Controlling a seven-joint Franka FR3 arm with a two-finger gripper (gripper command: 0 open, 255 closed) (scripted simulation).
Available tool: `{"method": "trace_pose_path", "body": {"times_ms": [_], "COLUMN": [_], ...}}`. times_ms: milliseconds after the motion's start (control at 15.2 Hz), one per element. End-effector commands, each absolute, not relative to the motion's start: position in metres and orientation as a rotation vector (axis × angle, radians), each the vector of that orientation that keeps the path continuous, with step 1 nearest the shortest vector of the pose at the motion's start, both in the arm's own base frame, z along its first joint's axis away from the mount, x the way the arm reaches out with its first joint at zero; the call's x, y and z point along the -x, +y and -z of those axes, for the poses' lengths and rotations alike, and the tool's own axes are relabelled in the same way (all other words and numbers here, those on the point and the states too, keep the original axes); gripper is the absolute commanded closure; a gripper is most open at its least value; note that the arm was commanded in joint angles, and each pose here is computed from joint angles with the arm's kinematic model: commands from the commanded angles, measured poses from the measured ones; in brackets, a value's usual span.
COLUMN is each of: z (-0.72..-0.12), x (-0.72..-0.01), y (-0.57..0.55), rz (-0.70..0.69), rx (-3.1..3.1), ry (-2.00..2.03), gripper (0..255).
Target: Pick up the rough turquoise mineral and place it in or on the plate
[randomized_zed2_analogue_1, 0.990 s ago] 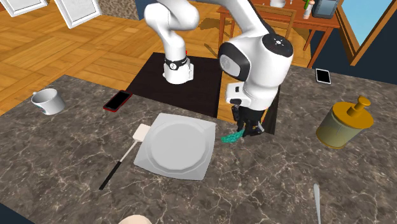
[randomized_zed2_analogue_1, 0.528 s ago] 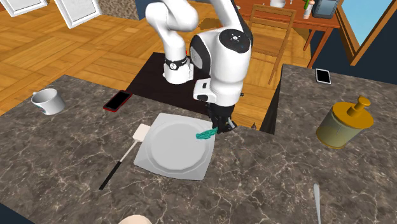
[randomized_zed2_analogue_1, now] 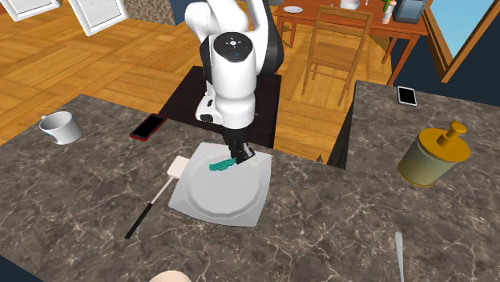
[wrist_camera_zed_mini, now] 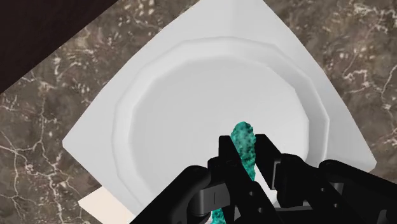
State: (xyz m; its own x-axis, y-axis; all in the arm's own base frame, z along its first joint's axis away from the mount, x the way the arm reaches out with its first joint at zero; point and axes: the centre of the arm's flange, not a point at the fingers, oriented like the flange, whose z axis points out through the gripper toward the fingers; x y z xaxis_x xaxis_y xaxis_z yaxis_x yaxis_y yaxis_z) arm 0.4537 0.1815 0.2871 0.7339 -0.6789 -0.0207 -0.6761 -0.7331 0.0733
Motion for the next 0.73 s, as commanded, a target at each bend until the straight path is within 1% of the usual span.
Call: {"method": "trace_pose_path", "body": {"times_ms": [0, 660], "z": [-0.285, -0.232], "x": [-0.457, -0.457], "y": [0.166, 0.166], "rz": [0.071, 0.071], "rx": [-2.871, -2.871], "ry": [-1.118, -1.118], "gripper": [255, 255]}}
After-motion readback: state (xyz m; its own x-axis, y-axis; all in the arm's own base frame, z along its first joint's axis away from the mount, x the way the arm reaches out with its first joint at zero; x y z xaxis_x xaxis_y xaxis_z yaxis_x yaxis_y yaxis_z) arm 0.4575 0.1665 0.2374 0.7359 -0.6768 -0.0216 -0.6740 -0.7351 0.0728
